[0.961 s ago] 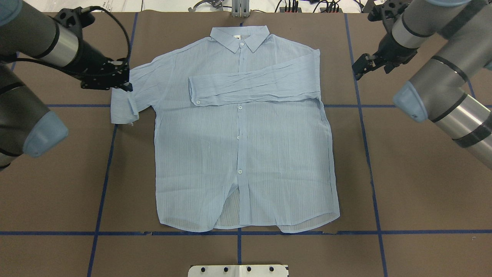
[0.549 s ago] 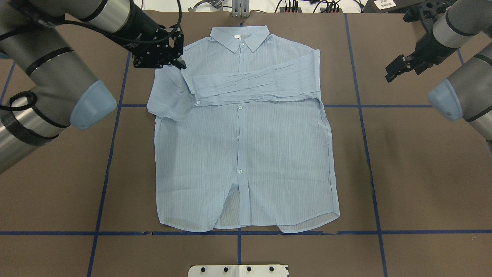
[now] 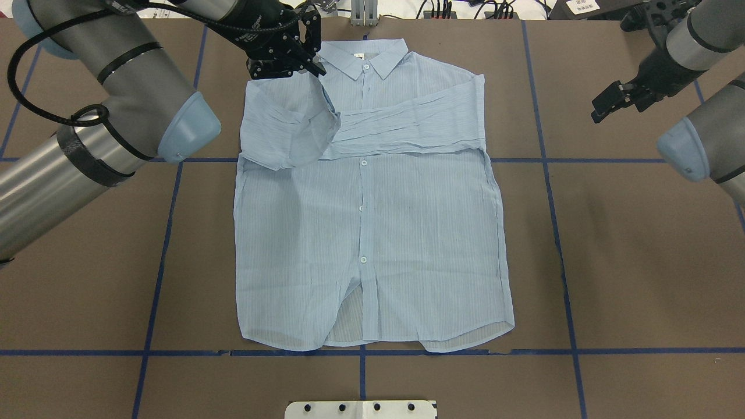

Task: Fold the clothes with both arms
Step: 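Fold the held sleeve across the shirt body with the left gripper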

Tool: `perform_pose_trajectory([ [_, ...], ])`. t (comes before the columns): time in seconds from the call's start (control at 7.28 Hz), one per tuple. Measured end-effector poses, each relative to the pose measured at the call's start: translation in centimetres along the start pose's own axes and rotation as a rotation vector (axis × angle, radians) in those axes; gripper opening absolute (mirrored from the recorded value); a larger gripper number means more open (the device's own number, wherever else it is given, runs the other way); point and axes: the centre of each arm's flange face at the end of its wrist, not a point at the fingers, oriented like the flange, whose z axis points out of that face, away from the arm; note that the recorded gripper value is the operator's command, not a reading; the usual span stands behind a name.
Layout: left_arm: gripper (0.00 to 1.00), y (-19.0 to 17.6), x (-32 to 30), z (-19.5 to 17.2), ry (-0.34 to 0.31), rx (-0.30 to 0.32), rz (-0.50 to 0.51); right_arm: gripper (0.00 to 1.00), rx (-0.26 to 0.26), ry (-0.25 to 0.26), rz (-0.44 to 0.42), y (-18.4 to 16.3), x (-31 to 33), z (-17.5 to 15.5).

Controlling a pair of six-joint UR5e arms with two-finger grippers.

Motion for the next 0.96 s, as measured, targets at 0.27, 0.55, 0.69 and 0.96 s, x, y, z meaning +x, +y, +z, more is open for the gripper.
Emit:
perform_pose_trajectory([
  [0.27,0.00,-0.7,2.4,1.0,0.034,0.001,-0.110,1.00,-0.003,0.002,0.004,0.3,0.3,0.1],
  [0.55,0.00,-3.3,4.6,3.8,0.099,0.053,-0.214,1.00,-0.005,0.003,0.006,0.7,0.5,0.2],
  [0.69,0.00,-4.5,5.4,5.5,0.120,0.086,-0.244,1.00,-0.004,0.002,0.005,0.8,0.5,0.1],
  [0.96,0.00,-4.5,5.9,9.8,0.141,0.134,-0.254,1.00,-0.006,0.003,0.006,0.8,0.6,0.2],
])
